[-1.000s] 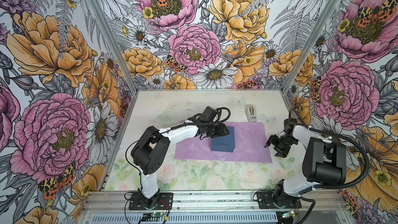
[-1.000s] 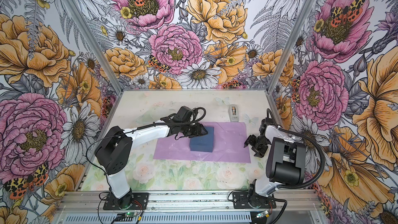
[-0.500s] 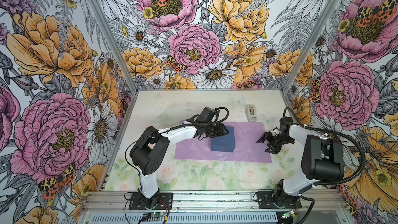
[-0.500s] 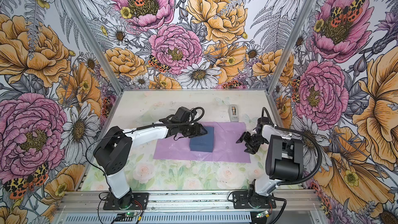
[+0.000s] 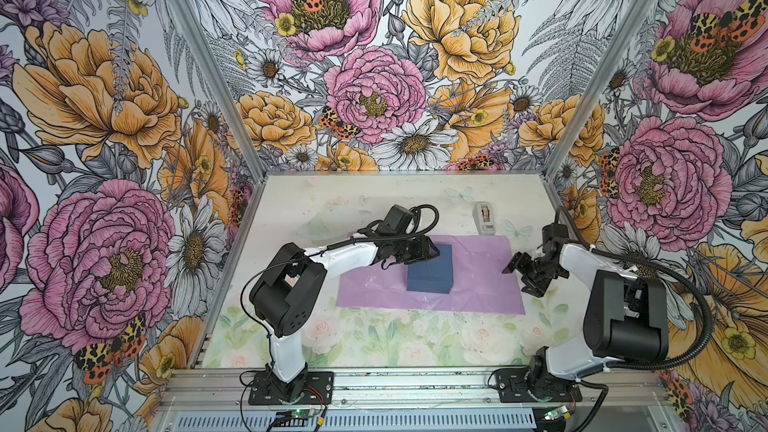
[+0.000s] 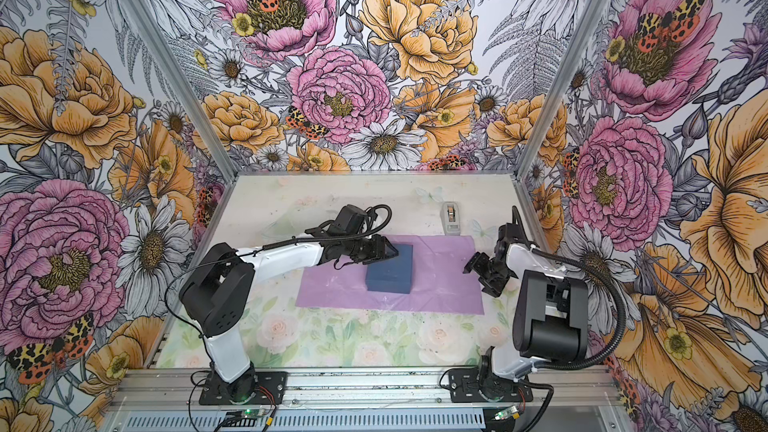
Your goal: Wrap the gift box in paper
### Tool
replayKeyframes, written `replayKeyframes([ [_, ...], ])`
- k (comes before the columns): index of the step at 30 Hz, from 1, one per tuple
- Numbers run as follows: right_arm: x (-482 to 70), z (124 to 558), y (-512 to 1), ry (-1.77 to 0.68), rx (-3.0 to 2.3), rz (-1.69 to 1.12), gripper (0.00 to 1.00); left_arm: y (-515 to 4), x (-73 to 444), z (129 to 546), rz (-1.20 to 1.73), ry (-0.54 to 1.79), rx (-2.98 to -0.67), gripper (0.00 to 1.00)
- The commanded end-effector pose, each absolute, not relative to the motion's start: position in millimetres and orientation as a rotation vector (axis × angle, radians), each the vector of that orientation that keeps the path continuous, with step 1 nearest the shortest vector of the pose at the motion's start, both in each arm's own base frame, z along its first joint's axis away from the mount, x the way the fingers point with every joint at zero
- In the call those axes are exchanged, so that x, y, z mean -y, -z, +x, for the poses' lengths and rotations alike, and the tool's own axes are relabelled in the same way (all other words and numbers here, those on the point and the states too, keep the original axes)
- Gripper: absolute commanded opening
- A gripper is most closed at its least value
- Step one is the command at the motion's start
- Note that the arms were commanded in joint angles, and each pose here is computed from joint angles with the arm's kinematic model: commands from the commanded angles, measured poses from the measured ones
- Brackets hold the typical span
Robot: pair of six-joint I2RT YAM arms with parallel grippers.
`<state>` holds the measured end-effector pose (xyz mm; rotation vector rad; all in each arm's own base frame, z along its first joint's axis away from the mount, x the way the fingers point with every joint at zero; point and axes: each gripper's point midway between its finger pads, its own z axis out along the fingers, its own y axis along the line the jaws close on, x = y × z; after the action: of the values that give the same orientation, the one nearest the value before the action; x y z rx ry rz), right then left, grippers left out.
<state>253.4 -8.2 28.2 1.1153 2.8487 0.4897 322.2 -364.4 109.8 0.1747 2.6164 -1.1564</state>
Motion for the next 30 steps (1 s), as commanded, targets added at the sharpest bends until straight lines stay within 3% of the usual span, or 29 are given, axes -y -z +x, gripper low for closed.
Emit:
replayKeyframes([
  [1,22,228,-23,-0.310,-2.833,1.298,0.80,-81,339,320,0.082,1.036,-2.714,0.52],
  [7,12,218,-12,-0.292,-2.883,1.319,0.80,-79,335,321,0.074,1.026,-2.717,0.52],
  [17,-20,206,-17,-0.466,-2.888,1.298,0.77,-77,333,320,0.069,1.026,-2.721,0.52],
  [23,-32,234,-17,-0.652,-2.834,1.177,0.74,-74,333,318,0.073,1.031,-2.725,0.52],
  [30,-19,263,-40,-0.638,-2.742,1.079,0.73,-78,330,320,0.058,1.034,-2.707,0.51],
])
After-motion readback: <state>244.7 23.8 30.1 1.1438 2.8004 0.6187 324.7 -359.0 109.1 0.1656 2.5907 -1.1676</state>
